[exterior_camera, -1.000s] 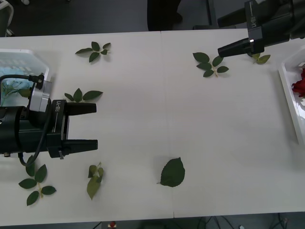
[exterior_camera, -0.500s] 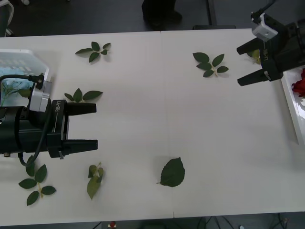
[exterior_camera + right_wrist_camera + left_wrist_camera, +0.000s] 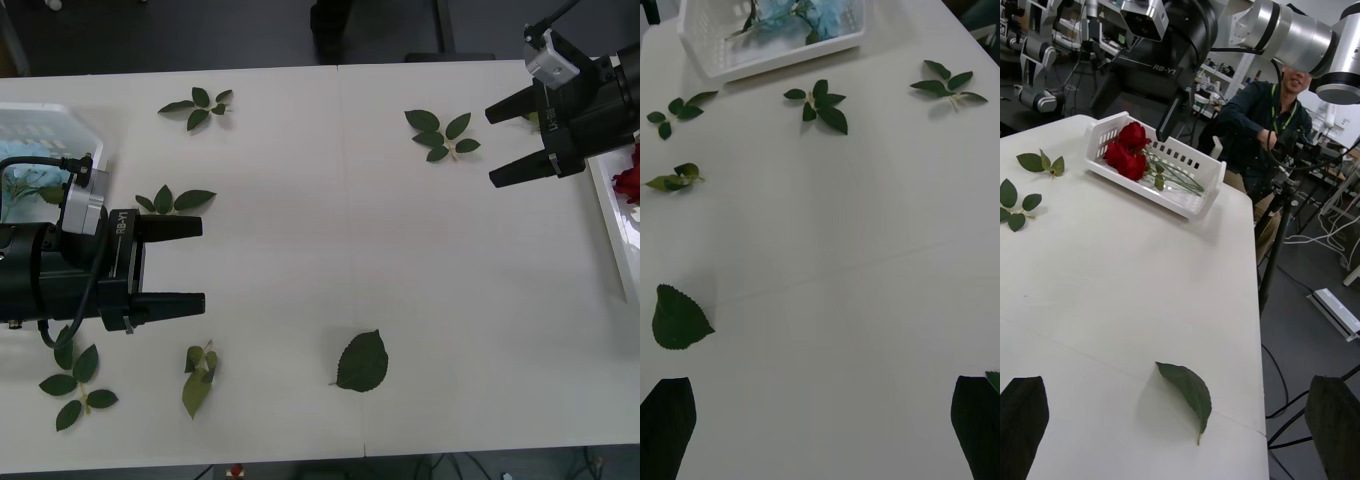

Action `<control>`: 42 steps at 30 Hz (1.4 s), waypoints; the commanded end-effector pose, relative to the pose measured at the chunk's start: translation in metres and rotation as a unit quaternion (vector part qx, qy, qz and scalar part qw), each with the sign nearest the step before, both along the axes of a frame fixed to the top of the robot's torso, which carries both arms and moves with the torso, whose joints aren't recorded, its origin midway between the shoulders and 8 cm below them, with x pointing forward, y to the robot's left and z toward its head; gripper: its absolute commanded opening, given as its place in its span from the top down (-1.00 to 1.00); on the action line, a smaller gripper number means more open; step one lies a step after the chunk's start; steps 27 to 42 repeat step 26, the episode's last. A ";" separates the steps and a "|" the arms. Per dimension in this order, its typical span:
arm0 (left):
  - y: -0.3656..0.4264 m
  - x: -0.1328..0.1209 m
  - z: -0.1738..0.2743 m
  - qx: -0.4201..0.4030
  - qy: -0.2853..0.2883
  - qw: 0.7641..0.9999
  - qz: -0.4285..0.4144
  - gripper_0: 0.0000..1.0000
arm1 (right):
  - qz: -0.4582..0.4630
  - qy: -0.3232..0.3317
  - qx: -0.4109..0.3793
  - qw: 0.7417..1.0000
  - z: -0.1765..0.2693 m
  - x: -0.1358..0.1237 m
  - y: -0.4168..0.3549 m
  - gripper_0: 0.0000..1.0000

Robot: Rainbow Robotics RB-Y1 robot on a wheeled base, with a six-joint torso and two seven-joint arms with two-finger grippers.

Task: Place the red flowers into the right box and the blue flowers into the left box. If a person shows an open palm, hand one flower to the person first, then continue sorting.

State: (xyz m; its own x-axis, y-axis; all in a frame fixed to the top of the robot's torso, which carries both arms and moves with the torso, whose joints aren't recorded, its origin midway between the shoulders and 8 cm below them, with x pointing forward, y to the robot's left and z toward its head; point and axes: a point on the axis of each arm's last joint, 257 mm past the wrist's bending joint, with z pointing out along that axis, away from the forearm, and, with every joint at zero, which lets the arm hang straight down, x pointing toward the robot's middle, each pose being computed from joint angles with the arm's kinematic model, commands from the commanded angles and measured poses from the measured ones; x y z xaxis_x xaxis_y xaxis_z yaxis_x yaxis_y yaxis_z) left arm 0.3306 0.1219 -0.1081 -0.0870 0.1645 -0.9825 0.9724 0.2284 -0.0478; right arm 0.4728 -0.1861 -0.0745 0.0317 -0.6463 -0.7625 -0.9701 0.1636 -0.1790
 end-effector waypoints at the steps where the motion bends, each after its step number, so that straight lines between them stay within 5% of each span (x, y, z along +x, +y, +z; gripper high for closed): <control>1: 0.007 -0.007 0.004 0.015 -0.018 1.000 -0.006 -1.00 | -0.004 0.004 0.025 1.000 0.013 -0.001 0.006 -0.98; 42: 0.007 -0.007 0.004 0.015 -0.018 1.000 -0.006 -1.00 | -0.006 0.027 0.060 0.998 0.015 -0.006 0.011 -1.00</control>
